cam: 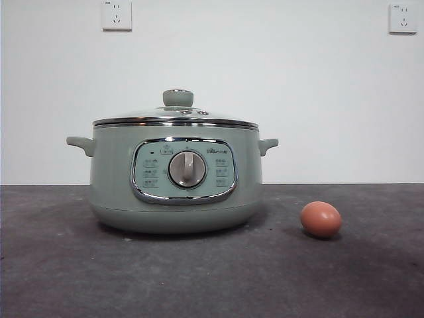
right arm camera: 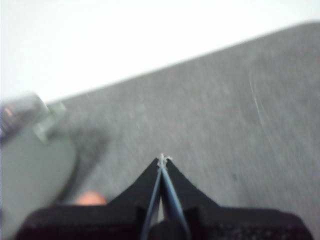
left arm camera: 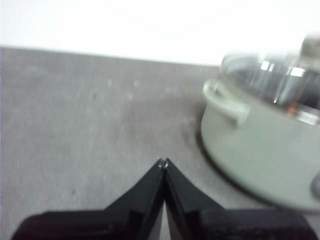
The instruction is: Pick up the egg,open the lid,put the egg in the pot,close the lid
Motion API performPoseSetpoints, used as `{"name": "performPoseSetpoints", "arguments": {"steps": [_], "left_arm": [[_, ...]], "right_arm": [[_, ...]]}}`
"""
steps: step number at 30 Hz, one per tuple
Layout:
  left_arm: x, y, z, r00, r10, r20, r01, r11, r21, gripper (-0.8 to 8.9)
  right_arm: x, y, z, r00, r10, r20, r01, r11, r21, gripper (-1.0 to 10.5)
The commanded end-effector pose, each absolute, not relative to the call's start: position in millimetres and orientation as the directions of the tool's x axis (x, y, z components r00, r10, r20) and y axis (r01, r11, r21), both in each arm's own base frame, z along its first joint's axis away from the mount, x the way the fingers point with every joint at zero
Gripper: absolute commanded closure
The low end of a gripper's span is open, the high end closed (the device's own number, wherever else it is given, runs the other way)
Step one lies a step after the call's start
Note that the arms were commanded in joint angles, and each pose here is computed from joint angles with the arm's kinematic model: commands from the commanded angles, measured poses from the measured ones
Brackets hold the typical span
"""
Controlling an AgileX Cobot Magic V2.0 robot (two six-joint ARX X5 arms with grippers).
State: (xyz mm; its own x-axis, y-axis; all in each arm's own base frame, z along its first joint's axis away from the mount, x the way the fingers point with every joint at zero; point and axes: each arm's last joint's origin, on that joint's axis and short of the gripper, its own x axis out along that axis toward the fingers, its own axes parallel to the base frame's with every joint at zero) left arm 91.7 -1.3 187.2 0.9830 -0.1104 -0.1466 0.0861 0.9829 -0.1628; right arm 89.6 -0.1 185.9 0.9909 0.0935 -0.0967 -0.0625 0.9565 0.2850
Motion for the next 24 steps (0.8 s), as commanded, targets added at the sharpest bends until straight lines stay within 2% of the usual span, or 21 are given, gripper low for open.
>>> {"name": "performPoseSetpoints", "arguments": {"steps": [1, 6, 16, 24], "left_arm": [[89, -2, 202, 0.982, -0.131, -0.133, 0.098, 0.969, -0.228, 8.20], [84, -3, 234, 0.977, -0.182, -0.108, 0.150, 0.956, -0.254, 8.20], [80, -9, 296, 0.909, -0.359, -0.212, 0.305, 0.919, -0.248, 8.20], [71, -11, 344, 0.851, -0.439, -0.289, 0.389, 0.896, -0.216, 8.20]], "right_arm": [[86, 0, 209, 0.993, 0.104, -0.047, -0.085, 0.946, 0.312, 9.6], [81, 3, 250, 0.983, 0.176, -0.054, -0.151, 0.940, 0.304, 9.6], [81, 7, 326, 0.907, 0.326, -0.267, -0.297, 0.944, 0.146, 9.6], [75, 9, 374, 0.846, 0.381, -0.372, -0.363, 0.924, 0.120, 9.6]]}}
